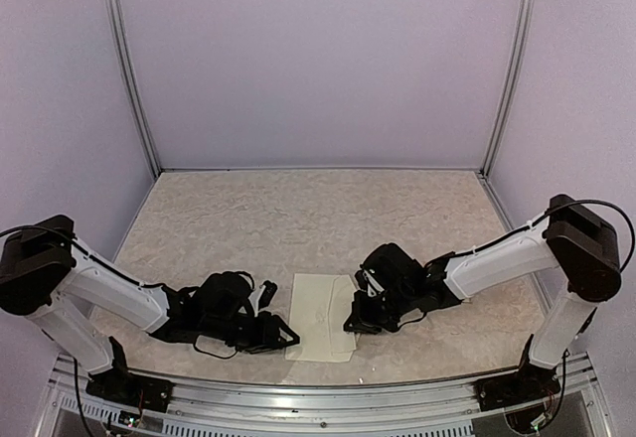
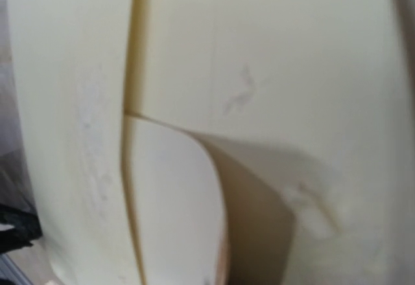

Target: Place the letter into the envelope and seal it

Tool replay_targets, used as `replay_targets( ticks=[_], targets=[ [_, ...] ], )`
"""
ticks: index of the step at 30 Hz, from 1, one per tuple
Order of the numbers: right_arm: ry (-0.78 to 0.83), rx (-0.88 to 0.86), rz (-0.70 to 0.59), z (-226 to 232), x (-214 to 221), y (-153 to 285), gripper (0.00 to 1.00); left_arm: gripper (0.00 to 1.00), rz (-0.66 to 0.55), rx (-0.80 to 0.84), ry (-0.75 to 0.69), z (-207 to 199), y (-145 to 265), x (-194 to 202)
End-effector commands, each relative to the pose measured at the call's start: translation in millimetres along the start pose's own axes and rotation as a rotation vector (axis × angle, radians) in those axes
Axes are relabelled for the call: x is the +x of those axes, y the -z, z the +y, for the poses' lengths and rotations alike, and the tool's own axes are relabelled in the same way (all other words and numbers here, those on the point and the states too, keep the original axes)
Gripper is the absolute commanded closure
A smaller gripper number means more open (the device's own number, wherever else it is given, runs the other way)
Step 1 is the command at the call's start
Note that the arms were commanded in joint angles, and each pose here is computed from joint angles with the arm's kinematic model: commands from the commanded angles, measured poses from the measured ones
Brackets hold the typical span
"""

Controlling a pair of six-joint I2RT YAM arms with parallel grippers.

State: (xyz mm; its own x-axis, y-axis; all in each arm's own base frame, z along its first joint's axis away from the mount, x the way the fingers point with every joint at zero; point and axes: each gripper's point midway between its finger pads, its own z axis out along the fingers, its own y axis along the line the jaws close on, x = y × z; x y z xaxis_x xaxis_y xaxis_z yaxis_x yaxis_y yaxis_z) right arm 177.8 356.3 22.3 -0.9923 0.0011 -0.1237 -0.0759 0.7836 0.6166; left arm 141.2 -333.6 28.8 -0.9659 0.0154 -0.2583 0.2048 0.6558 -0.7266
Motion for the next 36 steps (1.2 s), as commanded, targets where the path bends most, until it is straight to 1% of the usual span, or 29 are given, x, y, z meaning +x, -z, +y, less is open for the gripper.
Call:
replay_targets(
  ticks=[1, 11, 16, 22, 27, 32, 36],
  targets=[
    [0.030, -0.038, 0.015, 14, 2, -10, 1.00, 0.58, 0.034, -0.003, -0.001, -1, -6, 6],
    [0.058, -0.067, 0.030, 27, 3, -19, 1.00, 0.59, 0.045, 0.003, -0.006, -4, -10, 7],
    [0.079, -0.040, 0.020, 27, 0, -17, 1.00, 0.59, 0.038, -0.009, -0.005, -3, -9, 8],
    [0.076, 0.017, -0.006, 16, -2, -8, 1.00, 0.59, -0.001, -0.031, -0.020, -4, -1, 0],
    [0.070, 0.043, -0.010, 10, -2, -4, 1.00, 0.57, -0.074, -0.088, -0.032, 2, 11, -18],
    [0.076, 0.043, -0.018, 12, -3, -1, 1.00, 0.57, -0.131, -0.072, -0.020, 2, 19, -36],
    [0.075, 0.048, -0.021, 12, -3, 0, 1.00, 0.57, -0.148, -0.079, -0.022, 3, 16, -44]
  ],
)
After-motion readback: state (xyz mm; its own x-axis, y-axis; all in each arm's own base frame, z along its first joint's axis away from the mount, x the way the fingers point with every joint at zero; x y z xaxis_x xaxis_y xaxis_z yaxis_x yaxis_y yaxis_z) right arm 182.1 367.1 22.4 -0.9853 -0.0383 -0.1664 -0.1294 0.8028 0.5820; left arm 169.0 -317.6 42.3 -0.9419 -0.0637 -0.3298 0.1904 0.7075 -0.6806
